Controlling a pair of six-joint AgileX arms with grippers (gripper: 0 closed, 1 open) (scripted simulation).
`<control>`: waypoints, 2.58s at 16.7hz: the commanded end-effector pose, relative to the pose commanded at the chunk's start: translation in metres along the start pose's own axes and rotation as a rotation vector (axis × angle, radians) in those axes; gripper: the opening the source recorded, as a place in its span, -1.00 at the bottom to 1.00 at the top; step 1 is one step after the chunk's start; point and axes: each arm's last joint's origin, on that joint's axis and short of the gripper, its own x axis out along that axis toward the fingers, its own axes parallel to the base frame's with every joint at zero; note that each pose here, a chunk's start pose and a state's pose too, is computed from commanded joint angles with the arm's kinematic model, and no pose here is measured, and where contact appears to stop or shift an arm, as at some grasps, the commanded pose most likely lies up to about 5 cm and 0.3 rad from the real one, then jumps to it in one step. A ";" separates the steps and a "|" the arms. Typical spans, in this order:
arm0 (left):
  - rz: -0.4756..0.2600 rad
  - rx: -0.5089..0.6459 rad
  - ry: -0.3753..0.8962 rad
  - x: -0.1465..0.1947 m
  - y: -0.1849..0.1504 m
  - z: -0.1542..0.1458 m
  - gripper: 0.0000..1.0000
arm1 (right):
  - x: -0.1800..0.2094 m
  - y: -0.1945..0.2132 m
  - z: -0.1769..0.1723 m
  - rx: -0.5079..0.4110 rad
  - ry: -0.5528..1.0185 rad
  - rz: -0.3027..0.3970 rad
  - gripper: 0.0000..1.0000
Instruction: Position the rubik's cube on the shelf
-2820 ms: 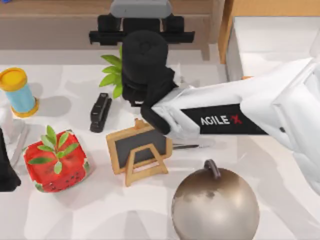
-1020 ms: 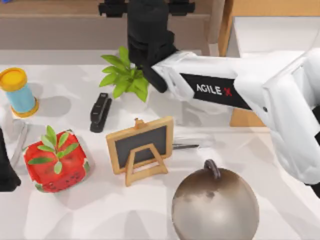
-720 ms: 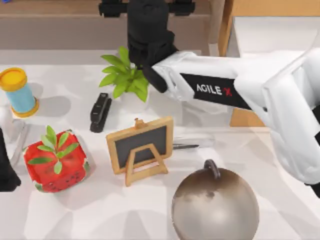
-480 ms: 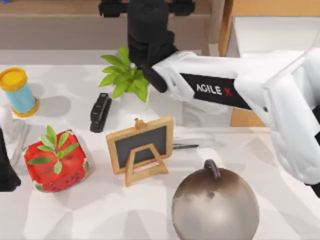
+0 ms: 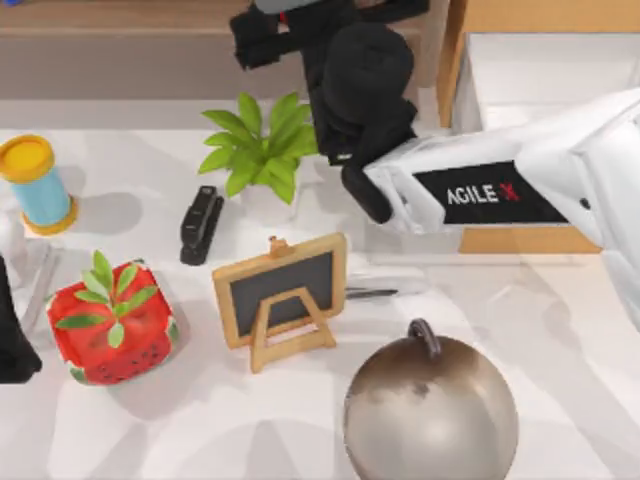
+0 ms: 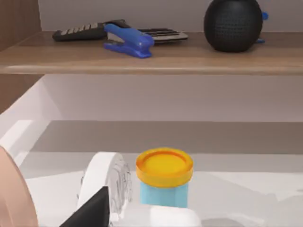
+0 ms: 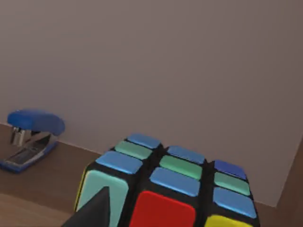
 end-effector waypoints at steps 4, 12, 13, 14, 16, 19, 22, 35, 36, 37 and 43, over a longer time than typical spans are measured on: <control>0.000 0.000 0.000 0.000 0.000 0.000 1.00 | -0.053 -0.041 -0.021 -0.300 -0.072 0.061 1.00; 0.000 0.000 0.000 0.000 0.000 0.000 1.00 | -0.202 -0.120 -0.066 -0.927 -0.038 0.229 1.00; 0.000 0.000 0.000 0.000 0.000 0.000 1.00 | -0.214 -0.131 -0.070 -0.995 -0.012 0.232 1.00; 0.000 0.000 0.000 0.000 0.000 0.000 1.00 | -0.224 -0.143 -0.073 -1.060 0.024 0.224 1.00; 0.000 0.000 0.000 0.000 0.000 0.000 1.00 | -0.236 -0.165 -0.079 -1.171 0.116 0.187 1.00; 0.000 0.000 0.000 0.000 0.000 0.000 1.00 | -0.240 -0.190 -0.086 -1.274 0.242 0.116 1.00; 0.000 0.000 0.000 0.000 0.000 0.000 1.00 | -0.240 -0.195 -0.087 -1.292 0.271 0.098 1.00; 0.000 0.000 0.000 0.000 0.000 0.000 1.00 | -0.216 -0.196 -0.093 -1.292 0.271 0.098 1.00; 0.000 0.000 0.000 0.000 0.000 0.000 1.00 | -0.216 -0.196 -0.093 -1.292 0.271 0.098 1.00; 0.000 0.000 0.000 0.000 0.000 0.000 1.00 | -0.216 -0.196 -0.093 -1.292 0.271 0.098 1.00; 0.000 0.000 0.000 0.000 0.000 0.000 1.00 | -0.216 -0.196 -0.093 -1.292 0.271 0.098 0.25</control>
